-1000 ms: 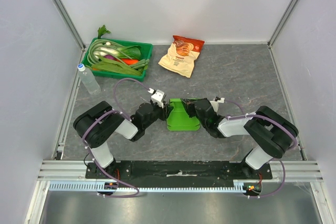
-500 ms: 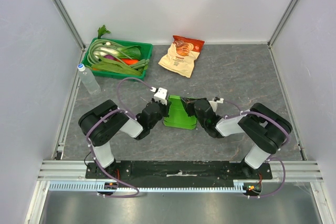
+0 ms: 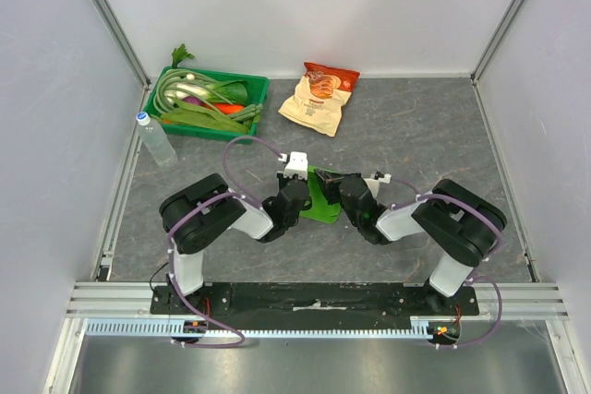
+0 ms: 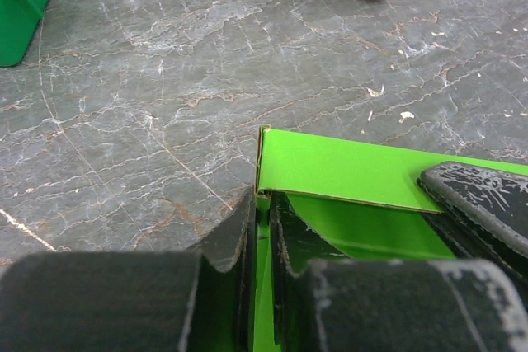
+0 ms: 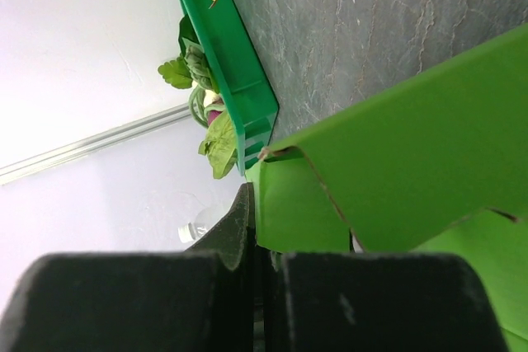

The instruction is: Fold the paper box

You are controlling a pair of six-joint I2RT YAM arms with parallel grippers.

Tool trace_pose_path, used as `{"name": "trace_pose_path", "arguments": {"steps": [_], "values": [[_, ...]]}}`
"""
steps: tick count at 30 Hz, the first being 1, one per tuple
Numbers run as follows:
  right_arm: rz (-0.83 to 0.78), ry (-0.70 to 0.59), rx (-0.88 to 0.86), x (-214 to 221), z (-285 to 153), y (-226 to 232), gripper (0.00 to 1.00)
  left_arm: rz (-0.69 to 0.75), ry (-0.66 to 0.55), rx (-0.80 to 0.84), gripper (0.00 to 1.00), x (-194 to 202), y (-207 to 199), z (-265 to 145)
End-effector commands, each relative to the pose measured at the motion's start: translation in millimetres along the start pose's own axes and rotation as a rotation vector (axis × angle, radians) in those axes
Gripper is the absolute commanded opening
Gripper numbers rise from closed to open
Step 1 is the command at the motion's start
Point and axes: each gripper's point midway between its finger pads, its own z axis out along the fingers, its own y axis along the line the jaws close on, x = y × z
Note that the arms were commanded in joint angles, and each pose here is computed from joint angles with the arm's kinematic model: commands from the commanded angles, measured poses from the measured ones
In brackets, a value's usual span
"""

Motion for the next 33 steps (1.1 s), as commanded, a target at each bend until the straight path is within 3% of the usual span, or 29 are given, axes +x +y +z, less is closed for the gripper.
{"name": "trace_pose_path", "arguments": {"steps": [1, 16, 22, 27, 29, 33], "values": [[-0.056, 0.133, 0.085, 28.3, -15.2, -32.2, 0.00, 0.128, 0.093, -0.139, 0.02, 40.7, 35.4, 4.2], [-0.047, 0.140, 0.086, 31.2, -15.7, -27.2, 0.00, 0.136, 0.210, -0.285, 0.02, 49.2, 37.2, 7.0], [-0.032, 0.110, 0.068, 18.2, -16.7, -27.2, 0.00, 0.070, 0.259, -0.127, 0.02, 42.1, 17.7, 0.9], [-0.030, 0.106, 0.050, 15.2, -14.9, -21.6, 0.00, 0.026, 0.207, 0.098, 0.36, 26.0, 2.1, -22.2], [-0.042, 0.098, 0.051, 12.4, -14.2, -20.0, 0.00, 0.003, 0.143, 0.143, 0.44, 4.2, 1.1, -30.8], [-0.061, 0.084, 0.066, 7.7, -12.1, -22.1, 0.00, -0.017, 0.108, 0.264, 0.54, -0.4, 6.5, -55.7]]}}
